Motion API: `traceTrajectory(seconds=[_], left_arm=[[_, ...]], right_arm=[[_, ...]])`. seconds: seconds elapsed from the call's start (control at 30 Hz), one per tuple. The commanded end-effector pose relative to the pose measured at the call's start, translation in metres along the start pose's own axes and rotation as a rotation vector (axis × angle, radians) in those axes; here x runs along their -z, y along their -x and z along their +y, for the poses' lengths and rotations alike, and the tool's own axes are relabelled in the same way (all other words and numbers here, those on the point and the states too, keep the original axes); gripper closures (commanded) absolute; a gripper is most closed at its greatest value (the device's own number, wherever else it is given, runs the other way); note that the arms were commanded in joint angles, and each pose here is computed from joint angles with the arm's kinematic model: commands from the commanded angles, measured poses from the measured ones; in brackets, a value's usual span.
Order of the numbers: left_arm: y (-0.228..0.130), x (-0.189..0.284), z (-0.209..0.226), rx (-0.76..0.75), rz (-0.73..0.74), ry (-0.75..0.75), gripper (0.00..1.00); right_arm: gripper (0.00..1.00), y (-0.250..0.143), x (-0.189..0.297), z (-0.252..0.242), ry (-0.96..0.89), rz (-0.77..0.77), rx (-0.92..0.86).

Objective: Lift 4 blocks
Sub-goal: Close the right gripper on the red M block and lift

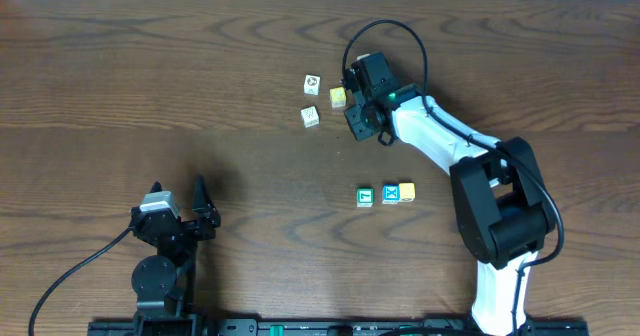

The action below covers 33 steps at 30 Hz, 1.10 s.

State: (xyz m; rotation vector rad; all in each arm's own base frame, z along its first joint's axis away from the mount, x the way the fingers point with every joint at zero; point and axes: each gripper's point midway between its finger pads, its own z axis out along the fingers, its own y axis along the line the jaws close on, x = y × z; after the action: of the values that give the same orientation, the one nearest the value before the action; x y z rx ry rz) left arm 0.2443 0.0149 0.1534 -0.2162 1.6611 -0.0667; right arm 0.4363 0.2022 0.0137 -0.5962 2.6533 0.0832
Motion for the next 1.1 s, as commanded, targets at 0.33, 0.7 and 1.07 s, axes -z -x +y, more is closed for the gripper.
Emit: traceTrajectory(seconds=[0.33, 0.7, 1.07], left_arm=[[-0.017, -0.001, 0.004, -0.004, 0.053, 0.016, 0.25], [-0.017, -0.001, 0.004, -0.004, 0.053, 0.016, 0.25], [-0.017, -0.001, 0.004, -0.004, 0.053, 0.016, 0.25]], right_arm=[[0.54, 0.003, -0.001, -0.007, -0.031, 0.013, -0.064], [0.66, 0.004, 0.006, -0.010, -0.049, 0.026, -0.063], [0.75, -0.007, 0.006, -0.008, -0.049, 0.072, -0.064]])
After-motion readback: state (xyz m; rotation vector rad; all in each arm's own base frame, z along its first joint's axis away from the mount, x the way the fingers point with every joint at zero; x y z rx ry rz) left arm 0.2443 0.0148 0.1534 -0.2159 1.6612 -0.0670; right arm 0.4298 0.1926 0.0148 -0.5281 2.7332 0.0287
